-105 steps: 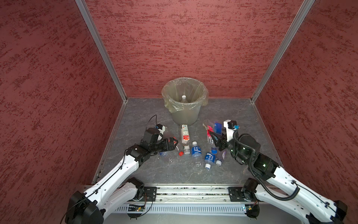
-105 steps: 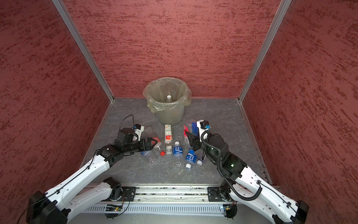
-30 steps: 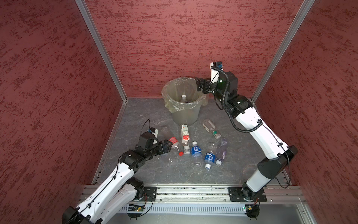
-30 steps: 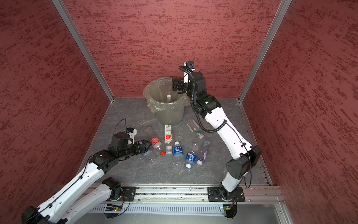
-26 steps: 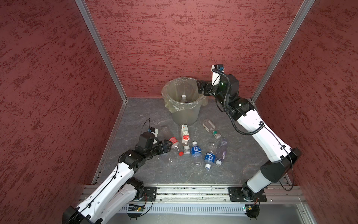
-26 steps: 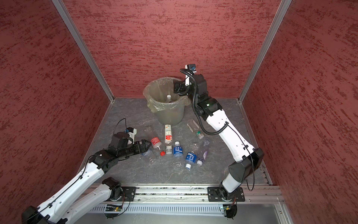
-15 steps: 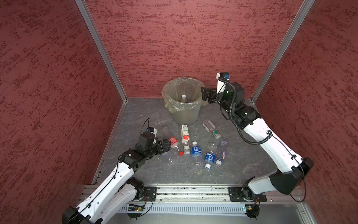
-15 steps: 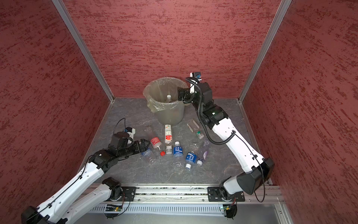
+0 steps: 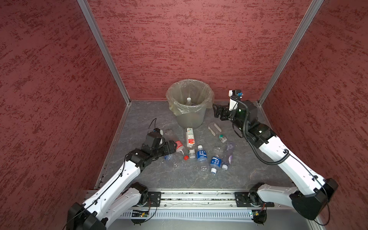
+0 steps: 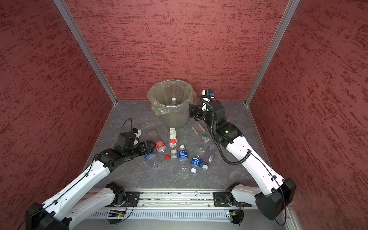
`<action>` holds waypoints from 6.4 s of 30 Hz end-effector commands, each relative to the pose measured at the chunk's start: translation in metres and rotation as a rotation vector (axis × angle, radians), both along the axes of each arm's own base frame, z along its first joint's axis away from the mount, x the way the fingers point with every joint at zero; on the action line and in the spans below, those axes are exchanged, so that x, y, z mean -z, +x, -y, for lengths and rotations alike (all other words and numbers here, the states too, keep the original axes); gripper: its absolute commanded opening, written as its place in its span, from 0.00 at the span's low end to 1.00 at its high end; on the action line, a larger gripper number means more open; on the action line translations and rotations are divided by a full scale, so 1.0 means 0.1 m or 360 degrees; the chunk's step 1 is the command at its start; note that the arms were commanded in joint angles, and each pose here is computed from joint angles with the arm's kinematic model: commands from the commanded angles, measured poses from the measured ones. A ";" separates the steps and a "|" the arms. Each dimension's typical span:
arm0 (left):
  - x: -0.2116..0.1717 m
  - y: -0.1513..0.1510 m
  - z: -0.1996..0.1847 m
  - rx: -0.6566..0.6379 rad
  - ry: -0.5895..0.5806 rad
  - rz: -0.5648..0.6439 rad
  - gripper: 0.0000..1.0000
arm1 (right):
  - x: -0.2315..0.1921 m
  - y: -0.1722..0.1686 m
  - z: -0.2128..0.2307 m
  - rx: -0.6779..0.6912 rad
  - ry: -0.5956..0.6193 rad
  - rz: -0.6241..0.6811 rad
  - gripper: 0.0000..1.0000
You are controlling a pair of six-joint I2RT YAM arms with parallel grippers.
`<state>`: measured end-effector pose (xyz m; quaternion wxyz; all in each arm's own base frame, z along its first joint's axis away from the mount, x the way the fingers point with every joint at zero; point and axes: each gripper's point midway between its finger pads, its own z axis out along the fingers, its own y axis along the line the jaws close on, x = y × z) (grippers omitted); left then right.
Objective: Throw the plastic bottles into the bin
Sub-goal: 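Withdraw the right gripper from the bin back toward the bottles, then lower the left gripper onto the white-label bottle beside the bin and close it, then lift the white-label bottle with the left gripper and raise it over the bin, then open the left gripper above the bin to drop the white-label bottle, then withdraw the left gripper from the bin while the right gripper moves toward the green-cap bottle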
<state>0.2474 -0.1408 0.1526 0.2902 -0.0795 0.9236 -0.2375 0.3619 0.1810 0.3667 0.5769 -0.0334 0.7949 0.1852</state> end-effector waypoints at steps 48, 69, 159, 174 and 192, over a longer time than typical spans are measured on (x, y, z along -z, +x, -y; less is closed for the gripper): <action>0.71 0.99 1.13 0.0287 0.0761 -0.0383 0.96 | 1.91 -0.68 0.49 0.0238 -0.0083 -0.0730 0.92; 1.04 1.05 1.37 0.0358 0.0765 -0.0396 0.79 | 1.85 -0.71 0.48 0.0209 -0.0060 -0.0698 0.75; -3.25 1.98 0.81 0.0325 -0.0026 0.1377 1.00 | 1.80 -0.51 0.19 0.0081 0.0064 -0.0642 0.71; -3.32 1.77 0.44 0.0178 0.0006 0.1436 0.99 | 1.80 -0.60 0.27 0.0099 0.0063 -0.0629 0.76; -2.79 1.31 0.29 0.0180 -0.0003 0.1228 0.99 | 1.81 -0.52 0.27 0.0116 -0.0010 -0.0640 0.91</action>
